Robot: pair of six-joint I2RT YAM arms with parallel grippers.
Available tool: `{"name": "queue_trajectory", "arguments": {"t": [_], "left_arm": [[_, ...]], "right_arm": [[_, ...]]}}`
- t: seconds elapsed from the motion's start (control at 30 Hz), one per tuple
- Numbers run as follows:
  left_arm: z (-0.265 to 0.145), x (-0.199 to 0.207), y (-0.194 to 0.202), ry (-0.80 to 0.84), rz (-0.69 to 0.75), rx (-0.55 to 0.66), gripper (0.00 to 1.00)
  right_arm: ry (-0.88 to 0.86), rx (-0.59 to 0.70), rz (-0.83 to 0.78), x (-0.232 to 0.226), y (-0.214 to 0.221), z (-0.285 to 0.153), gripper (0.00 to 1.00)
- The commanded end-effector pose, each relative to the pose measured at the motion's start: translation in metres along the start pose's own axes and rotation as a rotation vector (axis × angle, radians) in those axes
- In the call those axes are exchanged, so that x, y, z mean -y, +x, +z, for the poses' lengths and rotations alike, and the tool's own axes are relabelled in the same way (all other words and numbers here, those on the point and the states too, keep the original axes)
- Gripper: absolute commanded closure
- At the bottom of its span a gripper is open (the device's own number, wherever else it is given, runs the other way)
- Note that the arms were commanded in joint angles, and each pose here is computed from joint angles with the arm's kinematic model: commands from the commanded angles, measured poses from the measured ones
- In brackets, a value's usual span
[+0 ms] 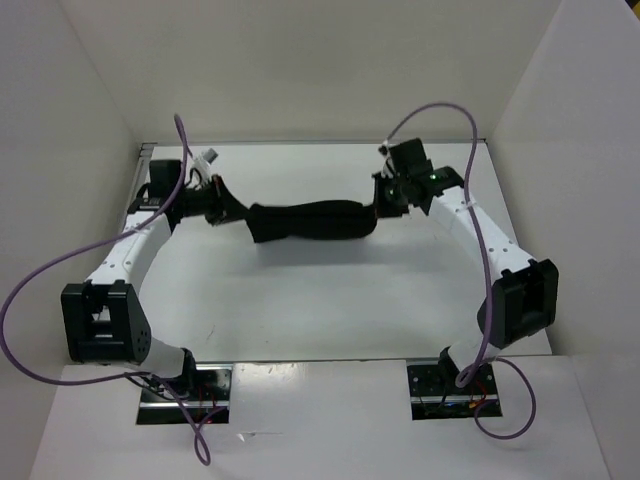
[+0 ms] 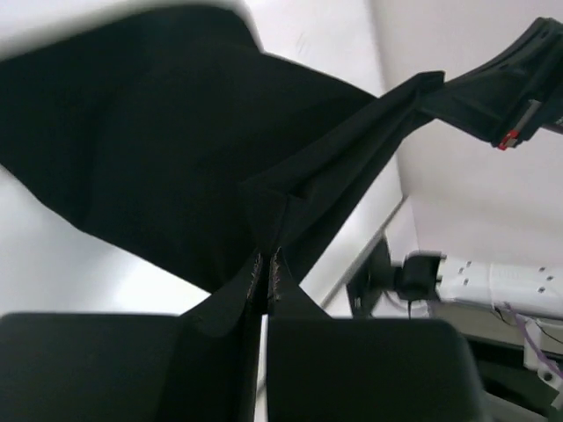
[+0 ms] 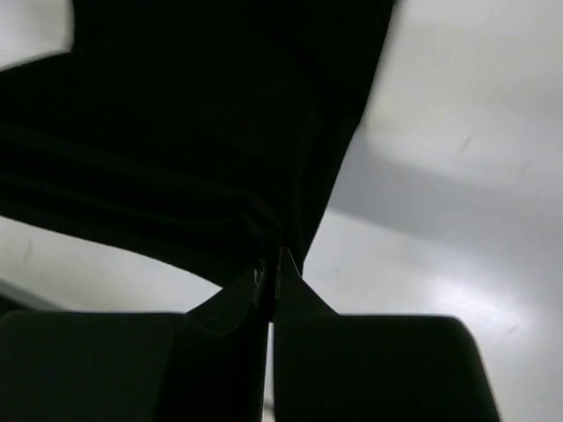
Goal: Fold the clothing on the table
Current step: Fold the skirt
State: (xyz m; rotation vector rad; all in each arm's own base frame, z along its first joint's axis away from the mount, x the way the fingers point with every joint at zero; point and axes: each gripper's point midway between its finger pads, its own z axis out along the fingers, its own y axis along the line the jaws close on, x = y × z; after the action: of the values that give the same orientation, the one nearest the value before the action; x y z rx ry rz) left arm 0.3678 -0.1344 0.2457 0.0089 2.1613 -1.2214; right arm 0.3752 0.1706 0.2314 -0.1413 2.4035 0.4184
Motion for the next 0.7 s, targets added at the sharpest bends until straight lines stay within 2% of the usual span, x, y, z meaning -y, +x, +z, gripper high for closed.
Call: {"name": "queue_trajectory", "arguments": {"t": [0.0,0.07,0.2,0.33,0.57,0.67], "left_arm": [[-0.021,-0.012,0.040,-0.050,-0.001,-0.017,1.00],[-0.021,-0.015,0.064,-0.057,-0.039,-0.057,1.00],[-0.024,-0.023,0.121,-0.078,-0.128,-0.174,1.00],[-0.027,-0.041,0.134,-0.170,-0.143,-0.189,1.00],[-0.028,-0.072,0.137,-0.338,-0.163,-0.181,1.00],[-0.027,-0.083,0.138,-0.411,-0.213,-0.172,1.00]], "right_arm": [[-0.025,-0.135,0.060,0.009,0.070,0.000,1.00],[-0.037,-0.236,0.096,0.004,0.119,-0.007,1.00],[-0.031,-0.313,0.136,0.003,0.150,-0.027,1.00],[-0.040,-0.312,0.146,0.001,0.148,-0.024,1.00],[-0.050,-0.317,0.166,-0.001,0.140,0.025,1.00],[-0.063,-0.313,0.166,-0.003,0.135,0.043,1.00]]}}
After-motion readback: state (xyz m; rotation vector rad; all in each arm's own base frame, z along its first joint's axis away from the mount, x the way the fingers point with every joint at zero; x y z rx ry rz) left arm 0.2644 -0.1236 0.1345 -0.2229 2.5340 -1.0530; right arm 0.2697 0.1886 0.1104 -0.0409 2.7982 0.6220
